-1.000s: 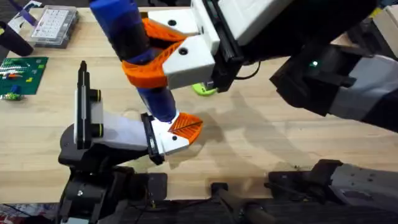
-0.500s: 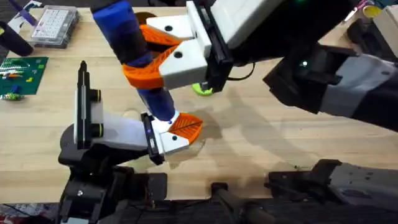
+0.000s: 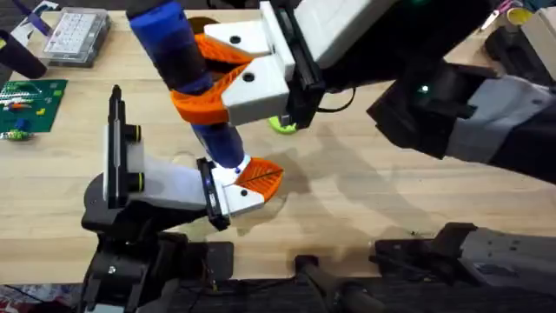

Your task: Pick up the gripper from the table and insert it into the empty holder that is missing its gripper. Then pick up a screw, insert it into the mounting hole, and use the screwdriver to tighten it. Finally, clean up the table by picking up the vegetable and placing it into the bucket.

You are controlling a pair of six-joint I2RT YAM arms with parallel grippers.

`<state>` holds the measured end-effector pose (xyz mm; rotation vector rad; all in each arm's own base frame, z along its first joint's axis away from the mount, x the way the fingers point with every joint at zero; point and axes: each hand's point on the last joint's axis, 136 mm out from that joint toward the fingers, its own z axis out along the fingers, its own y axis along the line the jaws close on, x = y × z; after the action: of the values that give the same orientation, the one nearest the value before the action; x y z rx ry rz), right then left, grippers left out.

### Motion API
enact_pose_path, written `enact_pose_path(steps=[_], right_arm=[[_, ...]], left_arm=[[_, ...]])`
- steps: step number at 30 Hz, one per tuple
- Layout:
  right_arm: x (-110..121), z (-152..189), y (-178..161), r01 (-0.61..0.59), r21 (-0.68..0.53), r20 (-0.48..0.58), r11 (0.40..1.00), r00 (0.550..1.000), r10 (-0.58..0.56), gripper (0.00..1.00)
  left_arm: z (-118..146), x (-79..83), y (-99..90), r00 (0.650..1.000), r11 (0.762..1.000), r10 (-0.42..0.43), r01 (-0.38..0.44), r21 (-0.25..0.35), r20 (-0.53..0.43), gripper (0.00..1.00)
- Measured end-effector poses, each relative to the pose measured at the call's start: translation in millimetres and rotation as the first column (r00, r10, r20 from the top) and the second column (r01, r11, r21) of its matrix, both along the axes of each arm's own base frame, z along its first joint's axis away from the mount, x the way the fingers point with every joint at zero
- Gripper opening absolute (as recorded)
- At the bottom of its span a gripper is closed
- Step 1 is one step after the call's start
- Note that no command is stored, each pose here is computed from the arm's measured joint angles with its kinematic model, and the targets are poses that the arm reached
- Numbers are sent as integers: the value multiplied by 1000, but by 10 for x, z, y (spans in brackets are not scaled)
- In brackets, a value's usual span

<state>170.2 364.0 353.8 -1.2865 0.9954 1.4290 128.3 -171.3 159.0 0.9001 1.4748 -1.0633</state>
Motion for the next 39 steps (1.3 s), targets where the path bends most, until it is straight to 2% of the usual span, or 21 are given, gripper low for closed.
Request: enact_pose_path(steps=[39], right_arm=[[54, -136, 58, 1, -32, -34, 999, 999, -2, 48]], left_arm=[[-1, 0, 1, 1000, 1000, 0, -1, -4, -11, 12]])
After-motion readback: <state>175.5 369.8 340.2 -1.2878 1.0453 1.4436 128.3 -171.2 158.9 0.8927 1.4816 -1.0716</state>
